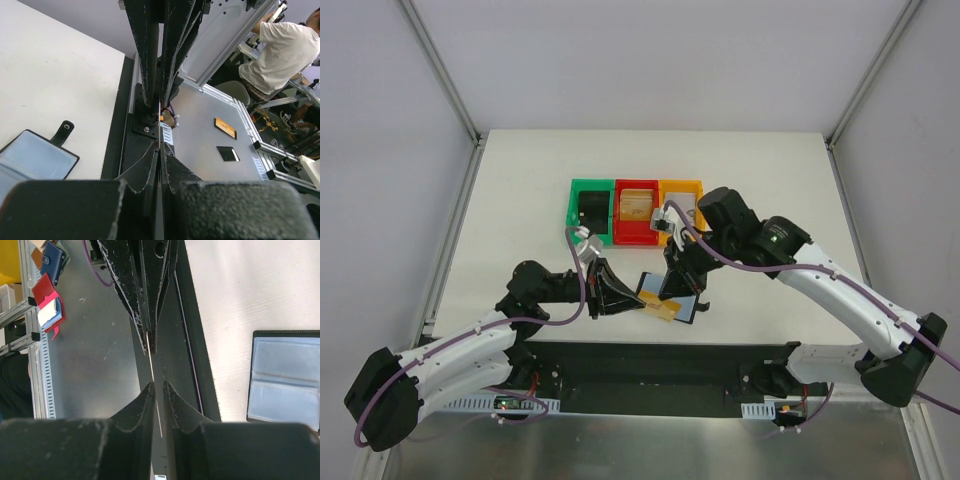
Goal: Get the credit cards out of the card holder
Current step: Place the credit card in the storage box.
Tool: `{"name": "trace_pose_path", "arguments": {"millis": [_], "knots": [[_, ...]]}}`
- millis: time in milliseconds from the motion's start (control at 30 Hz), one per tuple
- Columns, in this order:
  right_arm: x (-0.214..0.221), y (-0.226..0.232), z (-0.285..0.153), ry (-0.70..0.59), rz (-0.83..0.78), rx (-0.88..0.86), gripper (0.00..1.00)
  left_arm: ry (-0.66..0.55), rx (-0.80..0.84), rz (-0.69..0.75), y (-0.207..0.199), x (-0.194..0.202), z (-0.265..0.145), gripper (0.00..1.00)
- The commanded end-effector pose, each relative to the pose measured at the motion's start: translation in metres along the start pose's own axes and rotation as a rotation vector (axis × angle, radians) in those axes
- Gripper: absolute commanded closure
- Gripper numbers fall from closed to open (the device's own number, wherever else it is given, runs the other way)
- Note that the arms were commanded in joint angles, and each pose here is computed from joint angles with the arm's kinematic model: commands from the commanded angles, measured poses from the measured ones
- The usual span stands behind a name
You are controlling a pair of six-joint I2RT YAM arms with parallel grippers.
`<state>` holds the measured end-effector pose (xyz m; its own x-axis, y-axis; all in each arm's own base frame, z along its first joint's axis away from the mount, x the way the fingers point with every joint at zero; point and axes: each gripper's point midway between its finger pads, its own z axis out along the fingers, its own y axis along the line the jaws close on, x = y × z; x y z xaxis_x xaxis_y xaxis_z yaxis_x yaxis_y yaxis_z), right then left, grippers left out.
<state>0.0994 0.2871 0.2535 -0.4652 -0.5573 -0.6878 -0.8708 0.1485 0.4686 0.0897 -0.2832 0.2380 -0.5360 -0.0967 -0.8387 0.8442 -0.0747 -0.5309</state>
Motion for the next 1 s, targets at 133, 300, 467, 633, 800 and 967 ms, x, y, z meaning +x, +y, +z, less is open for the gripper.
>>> {"name": "trace_pose_path", "arguments": {"millis": [133, 300, 467, 633, 800, 967], "knots": [[-0.011, 0.01, -0.003, -0.021, -0.046, -0.031, 0.85, -0.041, 0.053, 0.064, -0.013, -0.02, 0.003, 1.0], [-0.008, 0.012, -0.001, -0.01, -0.046, -0.043, 0.94, -0.042, 0.056, 0.062, -0.013, -0.021, 0.003, 1.0], [-0.008, 0.016, -0.002, -0.011, -0.055, -0.062, 0.99, -0.044, 0.04, 0.054, -0.01, -0.02, 0.003, 0.89], [-0.012, 0.018, -0.008, -0.037, -0.077, -0.05, 1.0, -0.083, -0.075, 0.078, 0.0, -0.026, -0.004, 0.36], [-0.024, 0.016, -0.021, -0.114, -0.12, 0.01, 1.0, -0.122, -0.292, 0.073, 0.024, -0.034, -0.022, 0.29], [-0.049, -0.034, -0.045, -0.149, -0.054, 0.35, 1.0, -0.286, -0.555, 0.092, 0.043, -0.057, -0.061, 0.31]]}}
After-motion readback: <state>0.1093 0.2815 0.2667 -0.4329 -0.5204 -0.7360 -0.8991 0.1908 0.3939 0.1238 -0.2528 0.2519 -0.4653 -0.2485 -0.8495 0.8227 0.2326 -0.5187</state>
